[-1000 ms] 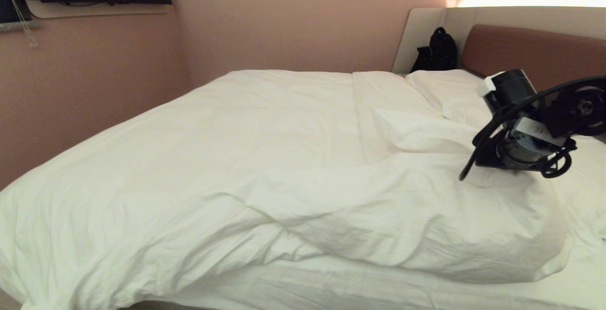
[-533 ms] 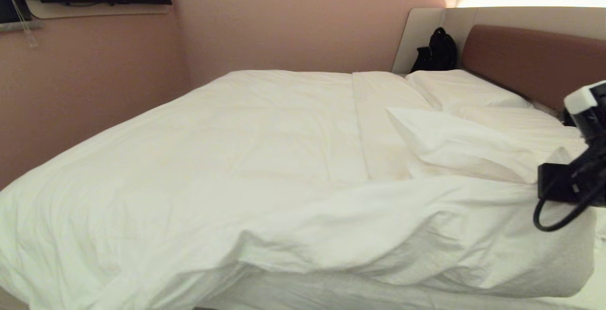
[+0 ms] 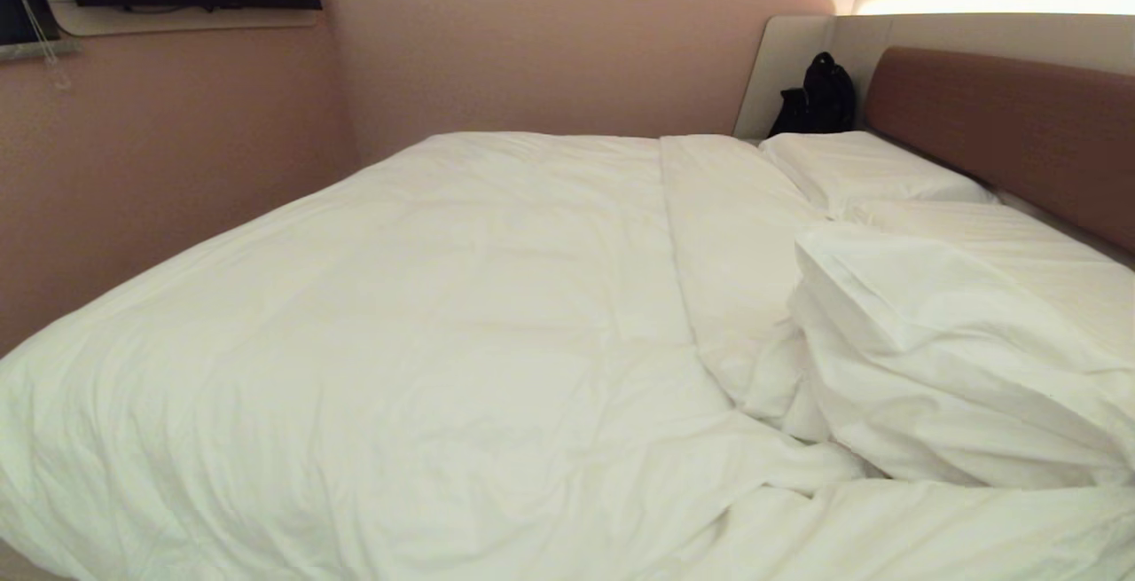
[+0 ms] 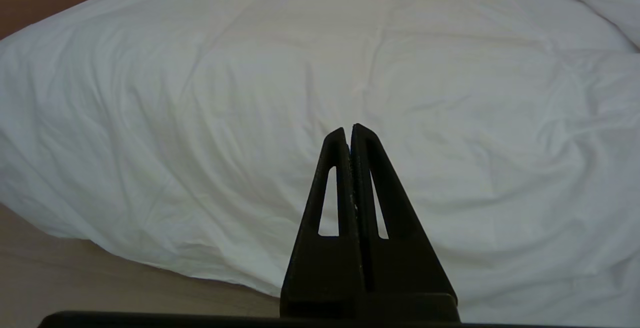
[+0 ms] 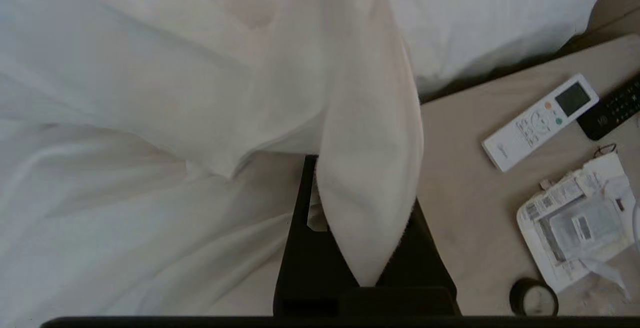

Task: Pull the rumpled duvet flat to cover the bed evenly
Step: Flatten the corners of the folded blanket

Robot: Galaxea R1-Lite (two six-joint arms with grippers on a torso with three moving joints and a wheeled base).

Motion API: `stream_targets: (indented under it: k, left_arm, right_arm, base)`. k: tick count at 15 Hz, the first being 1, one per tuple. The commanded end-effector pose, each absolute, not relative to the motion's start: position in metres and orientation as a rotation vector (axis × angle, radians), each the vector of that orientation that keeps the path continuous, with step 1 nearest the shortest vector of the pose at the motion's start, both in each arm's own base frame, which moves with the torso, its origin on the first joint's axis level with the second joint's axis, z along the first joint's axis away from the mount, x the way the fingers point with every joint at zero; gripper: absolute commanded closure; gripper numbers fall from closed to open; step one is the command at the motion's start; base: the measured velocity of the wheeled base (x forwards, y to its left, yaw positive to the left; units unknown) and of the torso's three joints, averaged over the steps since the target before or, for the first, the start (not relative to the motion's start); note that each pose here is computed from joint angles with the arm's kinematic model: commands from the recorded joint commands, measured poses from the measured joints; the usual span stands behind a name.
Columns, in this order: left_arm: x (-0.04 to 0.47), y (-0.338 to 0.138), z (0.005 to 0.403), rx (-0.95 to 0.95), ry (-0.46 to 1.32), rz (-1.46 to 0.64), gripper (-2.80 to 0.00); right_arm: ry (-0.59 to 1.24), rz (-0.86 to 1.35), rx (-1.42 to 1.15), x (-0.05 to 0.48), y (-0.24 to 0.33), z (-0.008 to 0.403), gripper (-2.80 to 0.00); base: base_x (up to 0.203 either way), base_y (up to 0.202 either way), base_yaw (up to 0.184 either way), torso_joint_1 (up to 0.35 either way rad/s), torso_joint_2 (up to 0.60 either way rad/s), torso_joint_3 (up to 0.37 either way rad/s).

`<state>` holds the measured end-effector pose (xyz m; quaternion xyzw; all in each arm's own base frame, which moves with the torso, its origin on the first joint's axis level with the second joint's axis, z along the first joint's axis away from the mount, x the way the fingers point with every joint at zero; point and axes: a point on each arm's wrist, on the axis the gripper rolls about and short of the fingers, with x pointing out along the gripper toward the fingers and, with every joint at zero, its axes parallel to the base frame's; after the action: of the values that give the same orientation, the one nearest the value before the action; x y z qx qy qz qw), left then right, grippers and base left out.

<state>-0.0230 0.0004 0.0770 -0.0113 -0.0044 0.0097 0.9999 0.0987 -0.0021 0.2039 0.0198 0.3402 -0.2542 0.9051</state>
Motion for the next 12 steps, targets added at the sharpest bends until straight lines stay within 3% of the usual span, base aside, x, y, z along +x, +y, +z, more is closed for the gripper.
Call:
stream_targets:
  k: [1,12]
  left_arm:
    - [-0.023,0.000,0.077,-0.023,-0.009,0.021,0.00]
    - [-0.023,0.000,0.077,-0.023,-0.009,0.020,0.00]
  right_arm:
    - [0.685,-0.504,0.060,0.078,-0.004,0.195,0.00]
    - [0.581,-0.377,0.101,0.006,-0.008,0.159,0.00]
  base:
    - [0.000,0.000,0.000,0.000,0.00,0.000]
    - [0.000,0.000,0.000,0.000,0.00,0.000]
